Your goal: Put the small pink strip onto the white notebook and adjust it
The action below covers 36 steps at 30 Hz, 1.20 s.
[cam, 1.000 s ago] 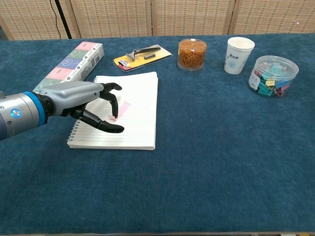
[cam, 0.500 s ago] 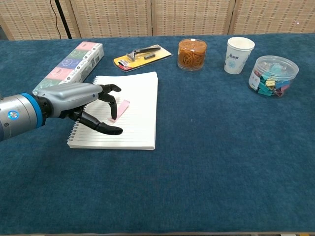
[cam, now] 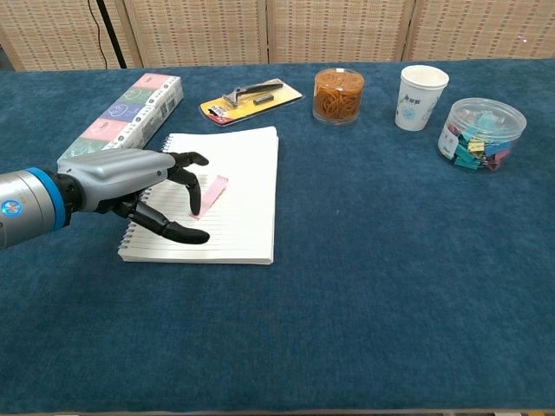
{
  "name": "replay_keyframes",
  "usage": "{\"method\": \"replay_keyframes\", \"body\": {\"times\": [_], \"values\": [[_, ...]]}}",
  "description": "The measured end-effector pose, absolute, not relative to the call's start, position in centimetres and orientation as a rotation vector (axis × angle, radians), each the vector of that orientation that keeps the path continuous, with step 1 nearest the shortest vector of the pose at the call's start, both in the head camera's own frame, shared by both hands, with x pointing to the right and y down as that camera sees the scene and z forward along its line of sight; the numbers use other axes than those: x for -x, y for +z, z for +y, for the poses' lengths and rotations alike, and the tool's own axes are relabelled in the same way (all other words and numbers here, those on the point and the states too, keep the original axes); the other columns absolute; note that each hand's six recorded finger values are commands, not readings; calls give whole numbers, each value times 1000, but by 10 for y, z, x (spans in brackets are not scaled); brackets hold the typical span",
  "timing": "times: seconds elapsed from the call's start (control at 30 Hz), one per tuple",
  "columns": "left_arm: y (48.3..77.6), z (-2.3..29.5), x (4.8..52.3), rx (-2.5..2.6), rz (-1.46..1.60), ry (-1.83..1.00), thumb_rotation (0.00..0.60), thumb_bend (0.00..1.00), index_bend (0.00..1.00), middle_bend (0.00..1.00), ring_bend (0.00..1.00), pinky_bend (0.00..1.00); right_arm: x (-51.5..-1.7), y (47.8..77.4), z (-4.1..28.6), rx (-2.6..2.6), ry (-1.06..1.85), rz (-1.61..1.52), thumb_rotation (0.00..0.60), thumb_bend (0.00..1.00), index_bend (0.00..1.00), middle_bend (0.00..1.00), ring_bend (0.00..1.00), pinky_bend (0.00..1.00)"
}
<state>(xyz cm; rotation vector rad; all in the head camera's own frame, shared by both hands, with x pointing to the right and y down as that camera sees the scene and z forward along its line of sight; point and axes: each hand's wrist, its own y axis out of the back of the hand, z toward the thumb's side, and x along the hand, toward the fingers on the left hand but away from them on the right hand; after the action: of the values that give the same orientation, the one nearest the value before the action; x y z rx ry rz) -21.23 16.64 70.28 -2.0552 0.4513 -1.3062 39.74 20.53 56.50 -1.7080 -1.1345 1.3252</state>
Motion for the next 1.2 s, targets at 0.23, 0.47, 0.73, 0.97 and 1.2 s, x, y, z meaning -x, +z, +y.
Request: {"method": "replay_keyframes", "body": {"times": [0.23,0.47,0.73,0.97,1.2], "values": [[702,168,214,2053,443,-1310,178,0,408,0,0,0,-397,565,205,1708,1328,-1135,600,0,0,0,0,0],[700,166,216,2036,438,-1314,179,0,408,0,0,0,-398,565,205,1709,1328,-1137,600,0,0,0,0,0],[699,164,213,2033,438,-1310,179,0,408,0,0,0,-398,565,205,1710,1331,-1136,600,0,0,0,0,0],[700,169,208,2041,417,-1305,179,0,408,0,0,0,-399,565,205,1711,1334,-1139,600,0,0,0,0,0],[700,171,207,2048,409,-1304,179,0,408,0,0,0,-399,565,205,1714,1333,-1143,600,0,0,0,0,0]]}}
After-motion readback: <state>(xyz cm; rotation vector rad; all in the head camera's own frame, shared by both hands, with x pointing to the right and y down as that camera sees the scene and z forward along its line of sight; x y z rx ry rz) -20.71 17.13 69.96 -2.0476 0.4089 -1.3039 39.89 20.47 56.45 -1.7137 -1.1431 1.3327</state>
